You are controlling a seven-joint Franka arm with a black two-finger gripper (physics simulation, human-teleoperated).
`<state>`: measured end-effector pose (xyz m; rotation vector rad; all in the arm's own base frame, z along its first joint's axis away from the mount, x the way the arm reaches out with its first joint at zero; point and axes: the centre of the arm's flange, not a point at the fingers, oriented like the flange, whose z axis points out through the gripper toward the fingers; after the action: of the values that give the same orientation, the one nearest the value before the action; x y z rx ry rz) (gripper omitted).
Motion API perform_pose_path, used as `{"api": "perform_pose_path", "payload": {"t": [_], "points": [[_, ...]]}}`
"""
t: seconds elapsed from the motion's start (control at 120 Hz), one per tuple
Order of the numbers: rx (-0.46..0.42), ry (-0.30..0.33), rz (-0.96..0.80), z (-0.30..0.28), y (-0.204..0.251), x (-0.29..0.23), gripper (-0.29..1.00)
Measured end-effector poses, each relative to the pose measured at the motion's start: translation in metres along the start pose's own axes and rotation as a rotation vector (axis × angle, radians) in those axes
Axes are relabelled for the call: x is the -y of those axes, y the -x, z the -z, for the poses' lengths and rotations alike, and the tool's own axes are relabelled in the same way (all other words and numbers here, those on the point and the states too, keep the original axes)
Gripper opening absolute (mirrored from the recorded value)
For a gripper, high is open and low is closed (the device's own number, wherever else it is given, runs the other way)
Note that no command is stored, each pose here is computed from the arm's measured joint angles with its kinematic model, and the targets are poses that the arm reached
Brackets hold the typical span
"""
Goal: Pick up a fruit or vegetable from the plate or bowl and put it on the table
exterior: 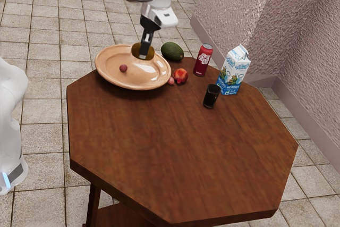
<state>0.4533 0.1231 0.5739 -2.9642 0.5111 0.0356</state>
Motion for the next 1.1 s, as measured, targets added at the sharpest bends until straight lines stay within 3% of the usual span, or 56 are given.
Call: {"api": "perform_pose_path", "payload": {"t": [0.208,0.383,0.833,1.1], "points": [[-0.018,0.005,-0.073,0.021,-0.028,-0.064,0.31],[-0.025,0.026,-0.090,0.025,-0.036,-0.088,0.32],[0.008,0.000,-0.155,0.043,-0.054,-0.179,0.32],[-0.155,-0.021,-0.179,0.052,-0.080,-0.212,0.32]]}}
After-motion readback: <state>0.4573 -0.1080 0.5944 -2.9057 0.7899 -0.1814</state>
